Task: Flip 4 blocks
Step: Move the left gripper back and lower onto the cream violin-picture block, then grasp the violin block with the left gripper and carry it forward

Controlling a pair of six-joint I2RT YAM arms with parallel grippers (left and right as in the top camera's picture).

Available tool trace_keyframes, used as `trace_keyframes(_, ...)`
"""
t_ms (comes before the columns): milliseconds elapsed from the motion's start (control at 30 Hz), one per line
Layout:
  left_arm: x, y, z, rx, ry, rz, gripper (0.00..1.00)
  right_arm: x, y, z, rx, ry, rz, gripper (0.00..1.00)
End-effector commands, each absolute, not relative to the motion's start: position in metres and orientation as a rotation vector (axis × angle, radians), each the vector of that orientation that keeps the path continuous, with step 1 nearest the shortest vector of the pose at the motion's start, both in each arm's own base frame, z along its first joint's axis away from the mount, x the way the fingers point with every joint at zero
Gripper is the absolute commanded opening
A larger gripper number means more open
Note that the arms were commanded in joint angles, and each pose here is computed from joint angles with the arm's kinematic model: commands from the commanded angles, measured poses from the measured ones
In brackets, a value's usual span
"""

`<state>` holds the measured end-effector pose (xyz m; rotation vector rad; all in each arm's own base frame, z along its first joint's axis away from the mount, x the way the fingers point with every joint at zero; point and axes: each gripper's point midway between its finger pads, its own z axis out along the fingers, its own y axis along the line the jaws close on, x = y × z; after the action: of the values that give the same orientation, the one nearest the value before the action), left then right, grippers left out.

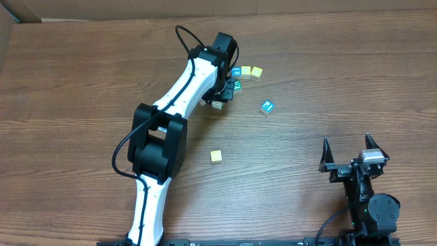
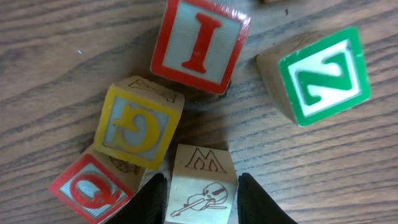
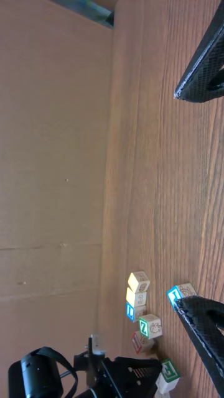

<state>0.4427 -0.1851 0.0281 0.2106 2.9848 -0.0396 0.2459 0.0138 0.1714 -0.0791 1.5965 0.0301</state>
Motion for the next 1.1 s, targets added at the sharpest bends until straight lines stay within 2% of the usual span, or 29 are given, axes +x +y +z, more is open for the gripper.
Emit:
trace_keyframes(0, 0.441, -0.183, 0.020, 0.207, 2.994, -0.016, 0.30, 0.246, 0.013, 0.170, -0.077, 1.593, 0.027, 1.00)
trace_keyframes(533, 0.435, -0.180, 0.010, 0.209, 3.014, -0.005, 0.29, 0.246, 0.013, 0.170, -0.077, 1.593, 0.027, 1.00)
trace_keyframes(700, 0.437, -0.182, 0.011, 0.208, 3.006, -0.016, 0.25, 0.246, 0.013, 0.170, -0.077, 1.593, 0.027, 1.00)
trace_keyframes(1067, 0.420, -0.174, 0.054, 0.208, 3.012, -0.011, 0.21, 0.246, 0.013, 0.170, -0.077, 1.593, 0.027, 1.00)
